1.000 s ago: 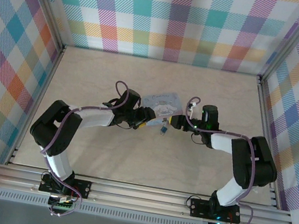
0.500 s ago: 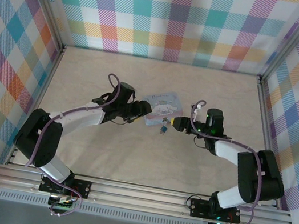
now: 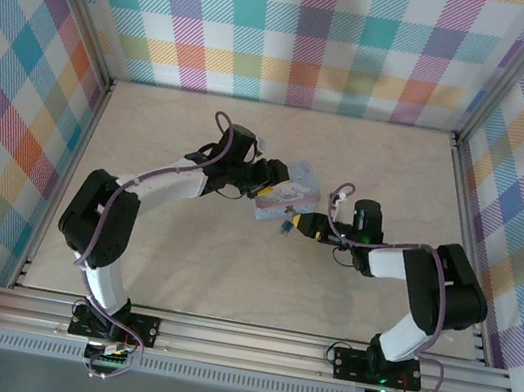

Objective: Unlock the padlock with the key

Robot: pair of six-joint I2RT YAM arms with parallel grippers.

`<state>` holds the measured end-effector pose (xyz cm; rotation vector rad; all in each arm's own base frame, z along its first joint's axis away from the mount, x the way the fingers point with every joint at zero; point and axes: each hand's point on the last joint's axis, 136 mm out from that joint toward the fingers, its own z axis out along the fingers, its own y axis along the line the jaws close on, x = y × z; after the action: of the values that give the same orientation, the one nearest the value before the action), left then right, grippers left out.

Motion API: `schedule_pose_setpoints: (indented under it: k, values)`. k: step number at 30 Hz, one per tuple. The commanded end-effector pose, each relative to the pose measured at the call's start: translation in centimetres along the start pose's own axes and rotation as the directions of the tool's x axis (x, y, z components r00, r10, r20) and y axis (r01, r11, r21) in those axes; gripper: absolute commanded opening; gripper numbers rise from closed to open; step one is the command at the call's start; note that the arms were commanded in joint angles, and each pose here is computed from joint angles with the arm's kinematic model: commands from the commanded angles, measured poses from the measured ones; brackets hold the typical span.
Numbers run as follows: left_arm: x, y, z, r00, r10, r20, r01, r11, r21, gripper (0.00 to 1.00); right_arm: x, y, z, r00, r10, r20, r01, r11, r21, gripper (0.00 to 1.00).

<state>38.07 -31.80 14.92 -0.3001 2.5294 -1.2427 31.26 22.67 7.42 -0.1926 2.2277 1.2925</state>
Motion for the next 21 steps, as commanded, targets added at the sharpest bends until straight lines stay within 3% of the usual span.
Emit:
schedule_pose_setpoints:
  k: [1, 21]
  values:
    - [-0.2, -1.3, 0.8, 1.000, 0.022, -0.017, -0.021, 0.999, 0.041, 0.62, -1.0, 0.7, 0.7, 0.999, -0.026, 0.031, 0.027, 0.999, -0.029, 0.57]
    - [0.3, 2.2, 2.6, 1.000, -0.010, -0.030, 0.008, 0.999, -0.048, 0.62, -1.6, -0.4, 3.0, 0.998, -0.058, 0.015, 0.059, 0.998, -0.028, 0.50]
